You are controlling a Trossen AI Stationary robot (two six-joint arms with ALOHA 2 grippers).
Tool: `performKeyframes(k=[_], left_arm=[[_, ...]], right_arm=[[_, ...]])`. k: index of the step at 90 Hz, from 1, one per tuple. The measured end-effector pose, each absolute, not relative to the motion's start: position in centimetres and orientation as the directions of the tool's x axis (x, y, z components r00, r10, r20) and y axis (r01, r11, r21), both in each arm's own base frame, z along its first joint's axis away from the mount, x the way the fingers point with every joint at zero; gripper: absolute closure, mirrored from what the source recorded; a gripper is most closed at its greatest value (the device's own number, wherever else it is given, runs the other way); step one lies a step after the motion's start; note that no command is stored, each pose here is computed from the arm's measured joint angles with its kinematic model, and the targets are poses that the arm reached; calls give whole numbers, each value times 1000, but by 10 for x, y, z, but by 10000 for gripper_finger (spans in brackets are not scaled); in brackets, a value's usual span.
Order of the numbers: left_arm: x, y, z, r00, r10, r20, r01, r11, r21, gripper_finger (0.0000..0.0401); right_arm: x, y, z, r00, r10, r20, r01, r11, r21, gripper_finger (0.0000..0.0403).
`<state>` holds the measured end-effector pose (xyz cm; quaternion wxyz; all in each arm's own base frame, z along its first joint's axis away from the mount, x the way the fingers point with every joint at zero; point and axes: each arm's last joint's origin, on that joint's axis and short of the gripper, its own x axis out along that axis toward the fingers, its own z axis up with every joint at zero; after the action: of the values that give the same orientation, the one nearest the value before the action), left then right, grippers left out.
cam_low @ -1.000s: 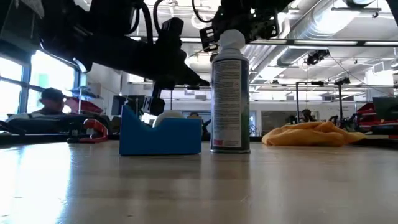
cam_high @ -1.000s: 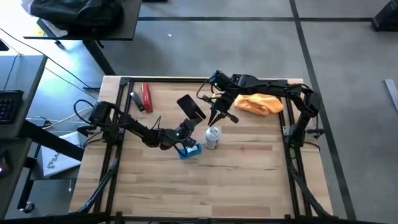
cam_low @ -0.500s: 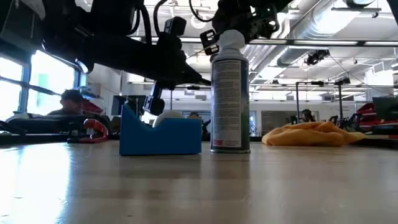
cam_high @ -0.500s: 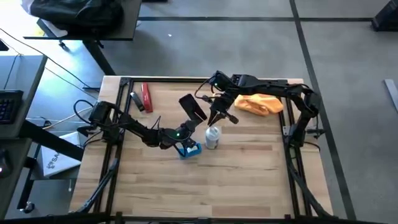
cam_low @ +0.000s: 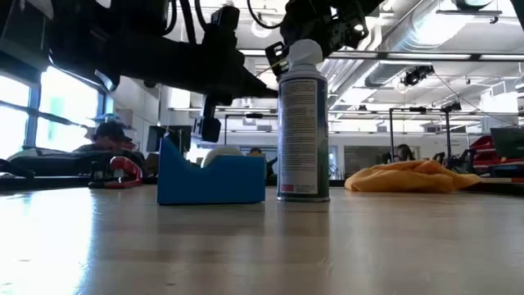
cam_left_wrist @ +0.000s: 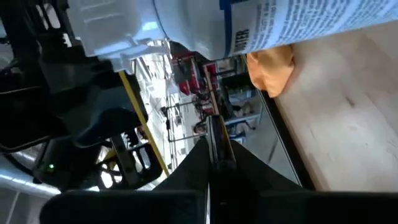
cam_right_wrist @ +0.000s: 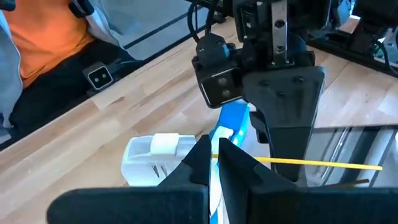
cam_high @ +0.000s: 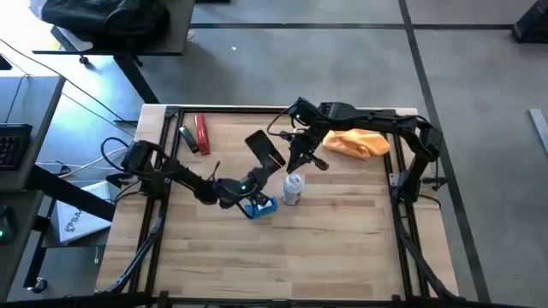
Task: Apply microfiber cloth
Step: Spray the front of the black cellphone using the white spray bottle
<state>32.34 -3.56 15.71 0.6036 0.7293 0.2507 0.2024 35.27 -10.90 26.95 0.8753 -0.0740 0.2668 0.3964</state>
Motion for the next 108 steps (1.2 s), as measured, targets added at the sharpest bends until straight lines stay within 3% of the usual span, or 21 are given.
performKeyframes(k=[13, 33, 59, 74, 93, 108], left_arm=[[319, -24, 153, 737, 675, -17, 91, -76, 993, 389], [314, -40, 147, 807, 589, -38, 72, -35, 997, 389], [312, -66, 137, 878, 471, -87, 165, -128, 978, 389], [309, -76, 136, 862, 502, -74, 171, -149, 974, 389], [303, -79, 162, 783, 617, 74, -41, -68, 997, 389], [306, -61, 164, 750, 659, 59, -13, -74, 997, 389]], right_arm=[[353, -109, 269, 543, 655, -526, -730, 678, 91, 403], [354, -108, 269, 543, 655, -525, -733, 675, 84, 403], [354, -108, 269, 546, 653, -525, -721, 686, 102, 403], [355, -108, 269, 551, 650, -524, -721, 687, 94, 403], [356, -109, 269, 556, 645, -523, -720, 689, 83, 403], [357, -108, 270, 563, 642, -521, -721, 689, 70, 403]])
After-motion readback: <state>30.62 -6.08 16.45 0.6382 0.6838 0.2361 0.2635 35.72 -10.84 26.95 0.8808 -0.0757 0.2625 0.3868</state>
